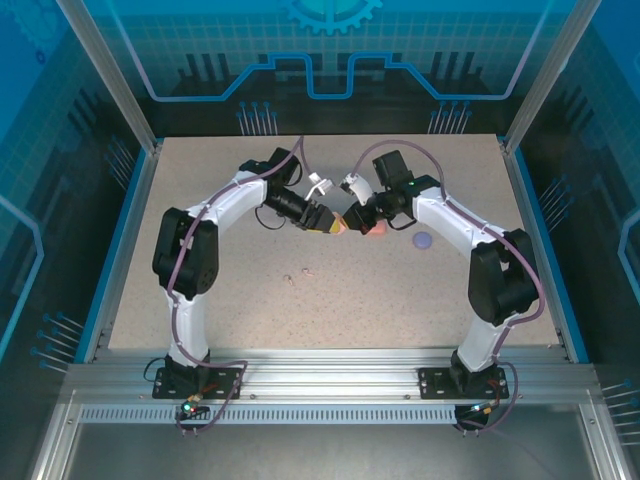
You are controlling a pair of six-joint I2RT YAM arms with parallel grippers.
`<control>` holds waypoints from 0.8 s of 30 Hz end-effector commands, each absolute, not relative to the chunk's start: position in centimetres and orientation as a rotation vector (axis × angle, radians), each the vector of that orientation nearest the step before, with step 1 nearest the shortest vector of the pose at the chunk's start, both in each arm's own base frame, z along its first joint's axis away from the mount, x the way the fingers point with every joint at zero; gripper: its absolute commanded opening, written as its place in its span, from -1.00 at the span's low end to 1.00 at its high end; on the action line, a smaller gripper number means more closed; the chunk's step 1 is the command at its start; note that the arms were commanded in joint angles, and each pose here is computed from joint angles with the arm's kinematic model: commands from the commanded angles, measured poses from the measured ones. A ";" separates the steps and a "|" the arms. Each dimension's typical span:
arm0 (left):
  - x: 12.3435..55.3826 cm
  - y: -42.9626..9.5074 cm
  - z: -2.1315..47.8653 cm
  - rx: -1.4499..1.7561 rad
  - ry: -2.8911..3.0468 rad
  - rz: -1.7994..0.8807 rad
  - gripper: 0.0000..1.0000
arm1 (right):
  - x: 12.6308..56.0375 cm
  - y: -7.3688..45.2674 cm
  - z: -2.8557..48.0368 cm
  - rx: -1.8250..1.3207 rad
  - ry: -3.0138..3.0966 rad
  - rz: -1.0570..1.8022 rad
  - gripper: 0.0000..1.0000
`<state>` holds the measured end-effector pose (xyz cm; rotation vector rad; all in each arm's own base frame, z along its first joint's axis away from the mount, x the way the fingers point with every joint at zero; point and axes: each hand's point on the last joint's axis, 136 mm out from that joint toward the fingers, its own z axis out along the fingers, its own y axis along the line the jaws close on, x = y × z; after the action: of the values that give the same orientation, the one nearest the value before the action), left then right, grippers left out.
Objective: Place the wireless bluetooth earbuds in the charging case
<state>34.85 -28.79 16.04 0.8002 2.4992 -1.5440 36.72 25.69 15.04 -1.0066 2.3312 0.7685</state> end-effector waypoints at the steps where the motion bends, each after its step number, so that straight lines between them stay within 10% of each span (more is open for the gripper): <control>1: 34.8 -29.3 16.9 0.827 2.455 -1.594 0.06 | 36.5 26.6 15.9 -1.041 2.300 0.787 -1.00; 24: 34.8 -29.6 17.2 0.830 2.432 -1.625 -0.49 | 36.7 26.9 16.3 -1.049 2.297 0.758 -1.00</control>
<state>34.90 -29.02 16.08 0.8003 2.4827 -1.5743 36.31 26.20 15.17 -1.0257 2.3331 0.7651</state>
